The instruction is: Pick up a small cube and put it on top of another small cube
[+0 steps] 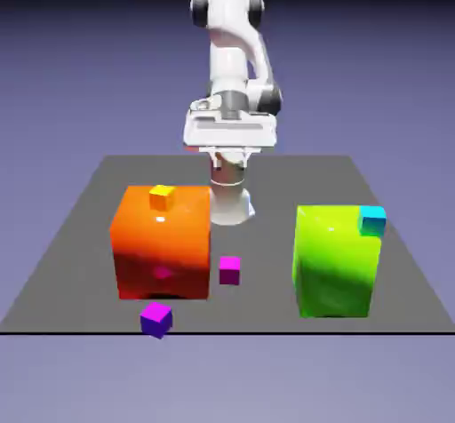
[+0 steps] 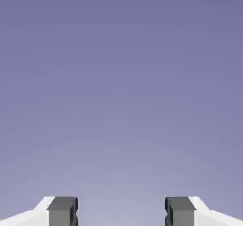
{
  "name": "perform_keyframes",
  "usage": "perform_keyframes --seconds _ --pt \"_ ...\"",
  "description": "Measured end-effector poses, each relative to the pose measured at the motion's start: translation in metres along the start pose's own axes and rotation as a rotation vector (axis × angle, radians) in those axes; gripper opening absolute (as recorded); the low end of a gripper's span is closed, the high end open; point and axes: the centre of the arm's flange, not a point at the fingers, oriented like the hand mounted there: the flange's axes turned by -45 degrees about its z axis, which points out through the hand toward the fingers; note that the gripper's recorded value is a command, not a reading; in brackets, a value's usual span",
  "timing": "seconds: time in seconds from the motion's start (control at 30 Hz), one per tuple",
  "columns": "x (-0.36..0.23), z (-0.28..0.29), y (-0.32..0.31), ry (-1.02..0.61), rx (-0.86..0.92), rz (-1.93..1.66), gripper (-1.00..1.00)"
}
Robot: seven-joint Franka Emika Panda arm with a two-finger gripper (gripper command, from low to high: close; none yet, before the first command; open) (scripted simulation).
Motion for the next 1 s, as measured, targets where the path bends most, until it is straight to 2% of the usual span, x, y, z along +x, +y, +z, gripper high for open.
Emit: perform_keyframes --seconds 0.43,1.0 --pt "0.031 0.129 0.087 -0.481 0.006 0.259 0.00" --pt "-0.006 0.281 0.181 -1.031 -0.011 0.484 0.00"
